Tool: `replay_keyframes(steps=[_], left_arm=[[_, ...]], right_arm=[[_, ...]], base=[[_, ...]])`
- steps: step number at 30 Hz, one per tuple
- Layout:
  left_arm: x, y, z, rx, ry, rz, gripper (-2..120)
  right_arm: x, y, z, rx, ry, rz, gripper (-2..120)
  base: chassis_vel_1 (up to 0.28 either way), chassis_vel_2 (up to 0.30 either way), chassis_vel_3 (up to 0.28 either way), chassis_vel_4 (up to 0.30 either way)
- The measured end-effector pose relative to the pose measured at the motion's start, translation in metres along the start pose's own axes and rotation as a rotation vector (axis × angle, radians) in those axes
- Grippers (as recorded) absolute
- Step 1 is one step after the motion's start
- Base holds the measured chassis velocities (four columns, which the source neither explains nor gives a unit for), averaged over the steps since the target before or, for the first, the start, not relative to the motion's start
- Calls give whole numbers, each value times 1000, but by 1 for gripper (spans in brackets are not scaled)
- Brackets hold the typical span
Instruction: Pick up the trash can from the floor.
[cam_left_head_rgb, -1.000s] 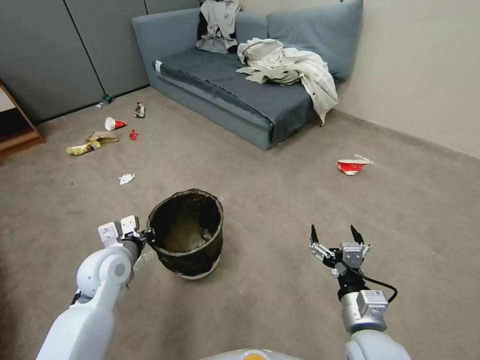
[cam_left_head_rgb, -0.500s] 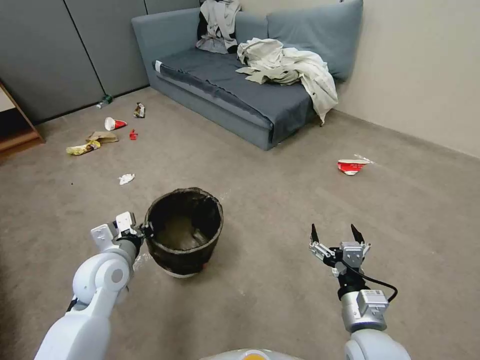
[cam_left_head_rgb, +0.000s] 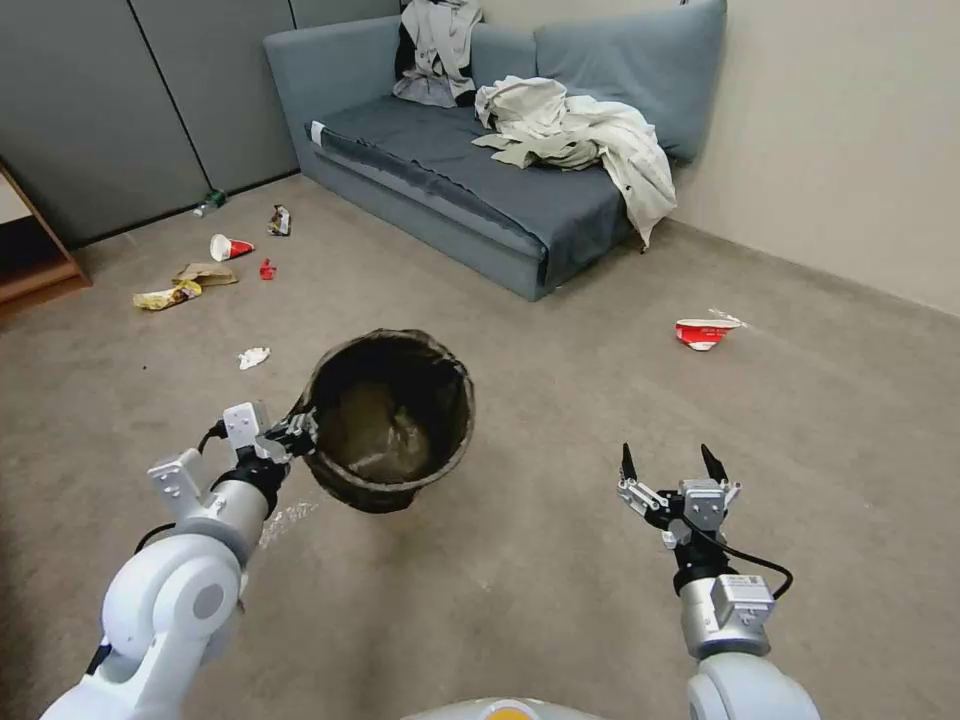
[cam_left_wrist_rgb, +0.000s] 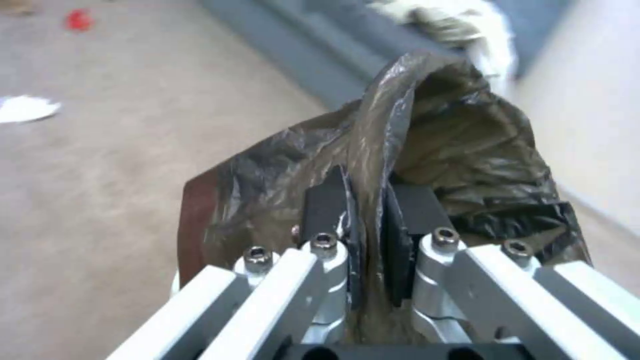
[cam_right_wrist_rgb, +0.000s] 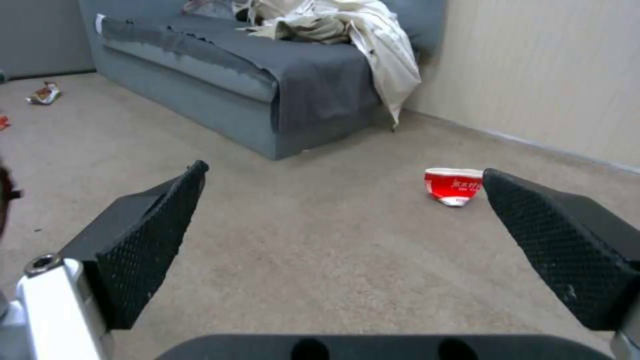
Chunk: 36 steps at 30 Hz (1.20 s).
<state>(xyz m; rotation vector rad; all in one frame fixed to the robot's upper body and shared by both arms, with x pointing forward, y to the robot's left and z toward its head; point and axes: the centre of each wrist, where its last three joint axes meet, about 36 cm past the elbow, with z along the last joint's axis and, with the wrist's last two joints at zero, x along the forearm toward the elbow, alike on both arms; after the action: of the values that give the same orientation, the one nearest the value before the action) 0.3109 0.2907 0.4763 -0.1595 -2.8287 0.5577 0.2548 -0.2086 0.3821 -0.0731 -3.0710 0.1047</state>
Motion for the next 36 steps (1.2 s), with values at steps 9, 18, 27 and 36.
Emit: replay_keyframes(steps=[9, 18, 27, 36], left_arm=[[10, 24, 27, -8, -67, 170, 6], [13, 24, 33, -1, -60, 183, 6], [13, 23, 35, 8, -62, 178, 6], [16, 22, 37, 14, -58, 172, 6]], right_arm=[[0, -2, 0, 4, -2, 10, 100], [-1, -1, -1, 0, -5, 14, 100], [-1, -1, -1, 0, -6, 14, 100], [-1, -1, -2, -1, -7, 12, 100]], base=[[0, 0, 0, 0], [0, 0, 0, 0], [0, 0, 0, 0], [0, 0, 0, 0]])
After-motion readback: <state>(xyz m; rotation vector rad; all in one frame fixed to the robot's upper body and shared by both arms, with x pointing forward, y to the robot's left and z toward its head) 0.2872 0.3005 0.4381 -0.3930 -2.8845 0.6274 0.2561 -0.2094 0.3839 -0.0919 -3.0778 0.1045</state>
